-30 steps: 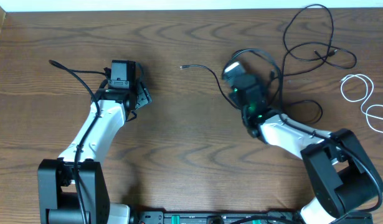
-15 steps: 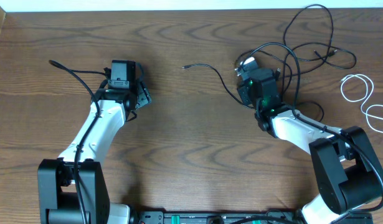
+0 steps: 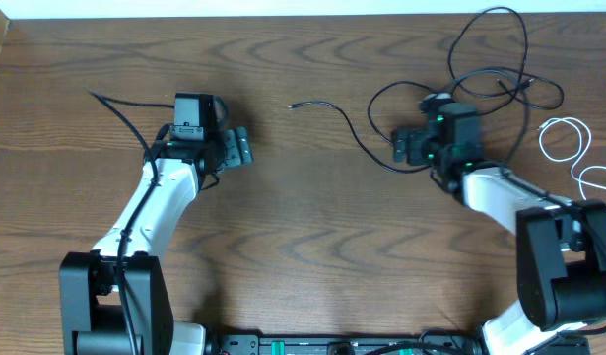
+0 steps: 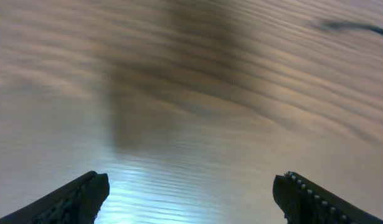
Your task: Untangle cables
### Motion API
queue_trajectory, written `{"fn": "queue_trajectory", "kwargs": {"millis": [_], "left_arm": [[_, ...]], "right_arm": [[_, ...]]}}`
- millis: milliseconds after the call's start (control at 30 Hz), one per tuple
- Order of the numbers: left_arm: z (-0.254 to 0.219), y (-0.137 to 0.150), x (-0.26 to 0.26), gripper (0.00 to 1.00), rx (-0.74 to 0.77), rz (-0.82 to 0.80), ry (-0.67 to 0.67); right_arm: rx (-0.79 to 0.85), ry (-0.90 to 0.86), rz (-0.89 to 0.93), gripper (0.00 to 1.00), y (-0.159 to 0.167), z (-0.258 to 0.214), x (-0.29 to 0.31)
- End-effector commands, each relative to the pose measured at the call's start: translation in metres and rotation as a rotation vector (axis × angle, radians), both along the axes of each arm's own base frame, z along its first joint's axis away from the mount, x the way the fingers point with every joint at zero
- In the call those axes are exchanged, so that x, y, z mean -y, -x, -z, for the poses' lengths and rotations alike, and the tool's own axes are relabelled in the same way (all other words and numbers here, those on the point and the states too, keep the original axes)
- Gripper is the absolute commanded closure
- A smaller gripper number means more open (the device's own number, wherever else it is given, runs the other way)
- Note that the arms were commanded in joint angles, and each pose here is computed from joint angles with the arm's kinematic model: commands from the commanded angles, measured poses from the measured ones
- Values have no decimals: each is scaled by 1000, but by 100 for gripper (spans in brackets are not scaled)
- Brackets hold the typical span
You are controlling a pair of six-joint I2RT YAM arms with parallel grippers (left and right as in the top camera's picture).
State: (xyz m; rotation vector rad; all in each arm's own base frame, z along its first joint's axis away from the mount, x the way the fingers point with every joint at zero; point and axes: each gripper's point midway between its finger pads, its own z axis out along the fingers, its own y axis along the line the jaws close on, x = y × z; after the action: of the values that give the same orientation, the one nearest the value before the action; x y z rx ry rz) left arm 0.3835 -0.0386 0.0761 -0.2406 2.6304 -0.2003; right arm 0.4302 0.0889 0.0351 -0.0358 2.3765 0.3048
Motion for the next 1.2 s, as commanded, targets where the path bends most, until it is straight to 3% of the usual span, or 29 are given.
{"fn": "queue_trajectory", "kwargs": {"millis": [0,33,67,233,500,1167], "left_arm": [[-12,6,47,10,39,310,158],[-11,7,47,10,34,309,157],[-11,7,47,2,36,309,157],[-11,7,47,2,36,309,157],[-11,7,47,2,36,309,157],[-11,7,47,2,36,309,157]], "right_arm": [[-128,-142,114,1,12,14,19],[-173,-137,143,1,20,21,30],[-195,-135,154,1,24,24,34],[-262,-128,173,1,37,34,39],[-287,-256,305,1,33,32,28],[-269,-261,306,1,30,29,29]]}}
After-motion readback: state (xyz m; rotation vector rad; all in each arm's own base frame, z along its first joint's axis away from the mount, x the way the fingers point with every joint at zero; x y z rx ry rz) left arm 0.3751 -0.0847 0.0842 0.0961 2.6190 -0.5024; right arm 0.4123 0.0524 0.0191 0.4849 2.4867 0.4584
